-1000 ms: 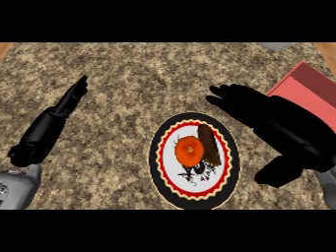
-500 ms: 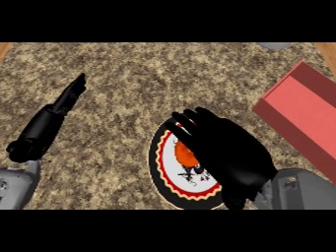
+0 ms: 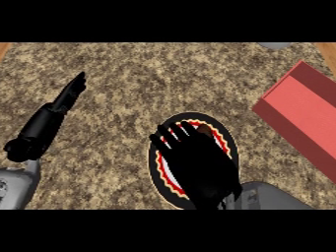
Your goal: Pick the squash from the plate and place it in the cardboard box
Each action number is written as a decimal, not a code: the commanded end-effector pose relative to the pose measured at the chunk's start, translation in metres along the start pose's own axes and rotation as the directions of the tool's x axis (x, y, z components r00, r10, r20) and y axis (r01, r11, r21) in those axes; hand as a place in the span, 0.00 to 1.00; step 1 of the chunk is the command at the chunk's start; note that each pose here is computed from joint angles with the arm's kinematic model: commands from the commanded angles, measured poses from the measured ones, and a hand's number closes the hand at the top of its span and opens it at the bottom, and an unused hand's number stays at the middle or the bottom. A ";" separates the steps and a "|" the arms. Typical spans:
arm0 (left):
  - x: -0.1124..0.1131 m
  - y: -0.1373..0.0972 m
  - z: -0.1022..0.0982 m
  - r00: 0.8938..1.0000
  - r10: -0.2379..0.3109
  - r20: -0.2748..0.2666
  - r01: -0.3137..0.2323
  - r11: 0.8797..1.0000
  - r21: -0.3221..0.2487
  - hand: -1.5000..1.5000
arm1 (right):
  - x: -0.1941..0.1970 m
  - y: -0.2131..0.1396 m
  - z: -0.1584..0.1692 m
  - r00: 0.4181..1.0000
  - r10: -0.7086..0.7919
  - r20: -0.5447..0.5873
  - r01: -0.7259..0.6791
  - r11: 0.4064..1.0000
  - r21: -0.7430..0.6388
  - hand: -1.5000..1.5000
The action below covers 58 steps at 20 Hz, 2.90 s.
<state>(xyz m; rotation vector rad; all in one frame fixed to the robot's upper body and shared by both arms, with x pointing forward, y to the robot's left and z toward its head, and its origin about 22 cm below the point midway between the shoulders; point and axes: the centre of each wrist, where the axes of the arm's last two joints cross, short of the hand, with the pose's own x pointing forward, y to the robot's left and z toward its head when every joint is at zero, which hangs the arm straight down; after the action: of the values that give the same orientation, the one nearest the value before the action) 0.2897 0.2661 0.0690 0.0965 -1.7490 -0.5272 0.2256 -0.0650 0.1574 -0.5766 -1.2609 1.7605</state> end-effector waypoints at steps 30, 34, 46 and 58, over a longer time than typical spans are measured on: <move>0.000 0.019 0.006 1.000 -0.011 0.001 0.011 1.000 -0.008 0.50 | -0.034 0.083 -0.071 0.988 0.087 -0.125 -0.082 0.996 0.042 0.00; -0.001 -0.001 0.002 1.000 -0.012 0.004 0.012 1.000 -0.001 0.50 | -0.028 0.068 -0.076 0.973 0.124 -0.196 -0.115 0.992 0.056 0.00; -0.006 0.003 -0.011 1.000 -0.003 -0.010 0.003 1.000 0.015 0.50 | -0.060 0.099 -0.089 0.986 0.150 -0.067 -0.147 0.988 0.049 1.00; -0.011 -0.006 0.014 1.000 -0.012 0.006 0.012 1.000 -0.006 0.50 | -0.094 0.114 -0.081 0.996 -0.031 -0.078 0.021 0.992 -0.127 1.00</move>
<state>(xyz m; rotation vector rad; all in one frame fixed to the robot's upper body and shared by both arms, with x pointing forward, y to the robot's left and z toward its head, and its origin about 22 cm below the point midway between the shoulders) 0.2899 0.2701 0.0601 0.1046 -1.7470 -0.5326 0.2910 -0.0798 0.0201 -0.7300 -1.3314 1.7515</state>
